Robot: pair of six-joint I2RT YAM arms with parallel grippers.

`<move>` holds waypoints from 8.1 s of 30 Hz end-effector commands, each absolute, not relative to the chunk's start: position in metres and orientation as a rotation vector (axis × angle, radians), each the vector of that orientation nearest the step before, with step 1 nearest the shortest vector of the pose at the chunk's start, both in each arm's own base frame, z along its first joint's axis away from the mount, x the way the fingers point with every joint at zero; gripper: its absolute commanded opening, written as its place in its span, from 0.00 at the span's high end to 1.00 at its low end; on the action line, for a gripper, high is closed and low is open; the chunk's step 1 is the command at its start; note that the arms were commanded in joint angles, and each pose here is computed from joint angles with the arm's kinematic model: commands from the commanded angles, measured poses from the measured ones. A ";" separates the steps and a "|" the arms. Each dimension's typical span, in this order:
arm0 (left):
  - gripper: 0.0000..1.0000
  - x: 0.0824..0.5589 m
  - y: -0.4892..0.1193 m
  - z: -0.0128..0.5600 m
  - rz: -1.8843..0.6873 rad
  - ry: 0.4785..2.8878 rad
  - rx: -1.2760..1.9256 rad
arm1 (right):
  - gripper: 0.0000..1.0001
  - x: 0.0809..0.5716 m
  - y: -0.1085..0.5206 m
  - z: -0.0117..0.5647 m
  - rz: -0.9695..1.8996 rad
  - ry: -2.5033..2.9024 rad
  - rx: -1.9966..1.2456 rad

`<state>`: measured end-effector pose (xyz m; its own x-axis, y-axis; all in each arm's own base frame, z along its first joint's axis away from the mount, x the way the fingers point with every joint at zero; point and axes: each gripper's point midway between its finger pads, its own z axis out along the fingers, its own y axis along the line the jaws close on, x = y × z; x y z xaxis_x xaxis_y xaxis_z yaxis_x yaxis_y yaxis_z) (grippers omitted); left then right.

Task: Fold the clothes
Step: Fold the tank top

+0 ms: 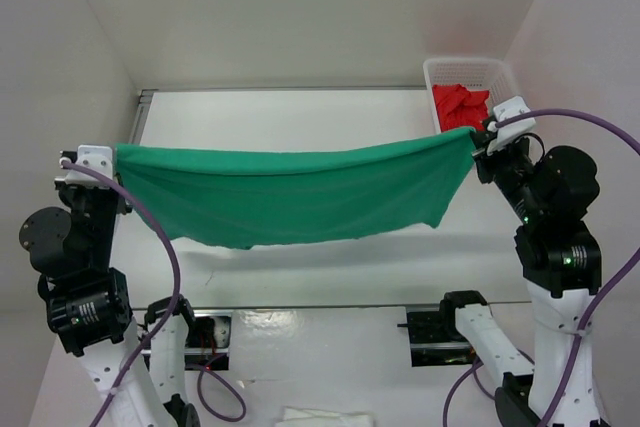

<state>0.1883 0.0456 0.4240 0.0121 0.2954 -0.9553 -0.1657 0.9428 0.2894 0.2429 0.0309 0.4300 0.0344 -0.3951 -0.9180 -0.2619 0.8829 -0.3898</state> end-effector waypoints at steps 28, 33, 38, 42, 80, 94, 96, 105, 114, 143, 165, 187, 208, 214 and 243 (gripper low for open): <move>1.00 0.175 0.046 0.426 0.272 1.447 -0.098 | 1.00 0.241 0.009 0.425 -0.064 1.571 -0.186; 1.00 0.165 0.042 0.443 0.282 1.400 -0.089 | 1.00 0.232 0.009 0.436 -0.066 1.540 -0.183; 1.00 0.158 0.036 0.451 0.262 1.384 -0.089 | 1.00 0.221 0.009 0.452 -0.068 1.501 -0.179; 1.00 0.157 0.033 0.453 0.247 1.383 -0.086 | 1.00 0.216 0.011 0.452 -0.052 1.503 -0.181; 1.00 0.236 0.071 0.408 0.312 1.546 -0.006 | 1.00 0.312 0.023 0.400 -0.022 1.671 -0.269; 1.00 0.136 0.026 0.475 0.313 1.283 -0.030 | 1.00 0.223 0.023 0.447 -0.022 1.513 -0.272; 1.00 0.125 0.022 0.476 0.318 1.259 -0.025 | 1.00 0.217 0.025 0.446 -0.015 1.510 -0.279; 1.00 0.167 0.031 0.426 0.248 1.429 -0.019 | 1.00 0.237 0.027 0.419 0.000 1.568 -0.292; 1.00 0.262 0.067 0.304 0.198 1.818 0.068 | 1.00 0.319 0.029 0.304 -0.001 1.849 -0.359; 1.00 0.477 0.136 0.120 -0.046 2.252 0.018 | 1.00 0.538 0.001 0.094 -0.019 2.271 -0.427; 1.00 0.526 0.096 0.131 -0.143 2.249 0.114 | 1.00 0.588 0.018 0.102 0.032 2.244 -0.465; 1.00 0.415 0.086 0.148 -0.125 2.265 0.280 | 1.00 0.480 0.020 0.143 -0.048 2.187 -0.639; 1.00 0.313 0.096 0.142 -0.047 2.345 0.451 | 1.00 0.378 0.003 0.157 -0.044 2.213 -0.808; 1.00 0.286 0.098 0.136 0.052 2.365 0.551 | 1.00 0.353 0.002 0.144 -0.045 2.251 -0.906; 0.92 0.194 0.092 0.099 0.215 2.455 1.000 | 0.81 0.276 -0.006 0.075 0.043 2.470 -1.220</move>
